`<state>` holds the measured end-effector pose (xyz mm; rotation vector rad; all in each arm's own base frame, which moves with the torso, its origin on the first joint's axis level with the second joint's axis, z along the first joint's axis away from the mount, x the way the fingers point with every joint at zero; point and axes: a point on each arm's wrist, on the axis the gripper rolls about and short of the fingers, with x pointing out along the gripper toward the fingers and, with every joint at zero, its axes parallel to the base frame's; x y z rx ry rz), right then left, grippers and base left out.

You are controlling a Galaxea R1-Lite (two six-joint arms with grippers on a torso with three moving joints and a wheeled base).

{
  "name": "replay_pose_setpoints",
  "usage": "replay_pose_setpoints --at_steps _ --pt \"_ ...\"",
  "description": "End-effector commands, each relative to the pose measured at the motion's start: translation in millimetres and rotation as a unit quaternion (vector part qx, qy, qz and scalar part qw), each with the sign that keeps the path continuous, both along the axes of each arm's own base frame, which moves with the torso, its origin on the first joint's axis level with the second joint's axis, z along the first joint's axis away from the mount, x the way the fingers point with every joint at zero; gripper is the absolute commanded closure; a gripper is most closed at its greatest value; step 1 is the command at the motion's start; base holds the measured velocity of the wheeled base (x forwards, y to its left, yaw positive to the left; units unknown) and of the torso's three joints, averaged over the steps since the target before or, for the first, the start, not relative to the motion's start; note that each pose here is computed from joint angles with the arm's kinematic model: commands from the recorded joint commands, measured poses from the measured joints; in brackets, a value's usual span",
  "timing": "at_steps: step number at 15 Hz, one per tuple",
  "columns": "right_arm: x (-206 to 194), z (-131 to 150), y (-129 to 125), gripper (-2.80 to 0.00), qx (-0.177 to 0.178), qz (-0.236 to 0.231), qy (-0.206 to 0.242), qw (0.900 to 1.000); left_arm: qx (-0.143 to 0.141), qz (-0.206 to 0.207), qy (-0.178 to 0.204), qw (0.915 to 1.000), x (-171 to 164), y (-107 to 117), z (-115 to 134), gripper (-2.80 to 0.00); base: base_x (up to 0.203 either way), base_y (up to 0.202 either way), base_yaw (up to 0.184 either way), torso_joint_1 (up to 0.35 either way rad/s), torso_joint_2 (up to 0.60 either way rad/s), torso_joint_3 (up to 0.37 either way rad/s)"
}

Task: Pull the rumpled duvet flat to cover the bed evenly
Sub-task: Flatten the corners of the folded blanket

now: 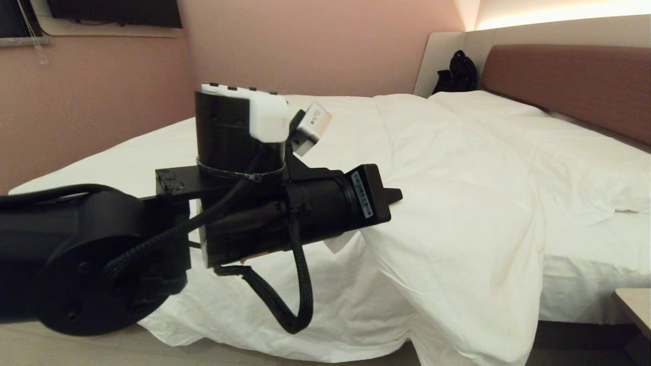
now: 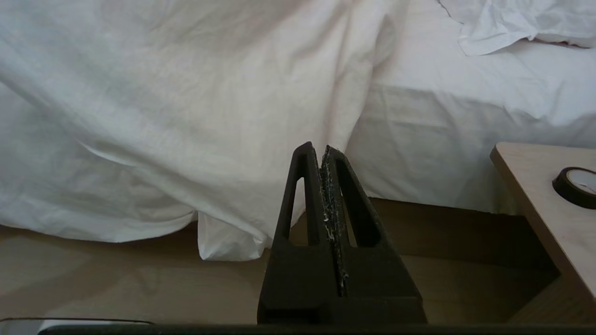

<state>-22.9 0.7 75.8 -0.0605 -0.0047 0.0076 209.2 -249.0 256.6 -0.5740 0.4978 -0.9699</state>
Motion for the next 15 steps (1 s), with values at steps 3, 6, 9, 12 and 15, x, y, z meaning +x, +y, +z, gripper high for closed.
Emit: replay_pose_setpoints --at_steps 3,6,9,12,15 --pt "-0.1 0.1 0.1 0.00 -0.039 0.004 0.001 0.999 -0.007 -0.007 -0.003 0.9999 -4.5 -0.9 4.4 0.00 0.000 0.000 0.000 0.000 0.00 0.000" --pt "0.1 1.1 0.1 0.00 -0.037 0.004 -0.005 0.999 -0.010 -0.012 -0.006 0.9999 -7.9 -2.2 6.8 0.00 0.000 0.000 0.000 0.000 0.00 0.000" --pt "-7.4 30.1 0.1 0.00 -0.036 0.001 -0.056 0.998 -0.010 -0.011 -0.005 0.9999 -7.3 -2.9 6.4 0.00 0.000 0.000 0.000 0.000 0.00 0.000" --pt "-27.4 100.8 0.4 0.00 -0.035 0.001 -0.121 0.992 -0.018 -0.013 -0.010 0.9997 -8.8 -3.4 11.9 0.00 0.000 0.000 0.000 0.000 0.00 0.000" --pt "-1.6 124.4 1.6 0.00 -0.039 0.034 -0.056 0.997 -0.026 -0.015 -0.013 0.9995 -9.1 -4.5 17.4 0.00 0.000 0.000 0.000 0.000 0.00 0.000"
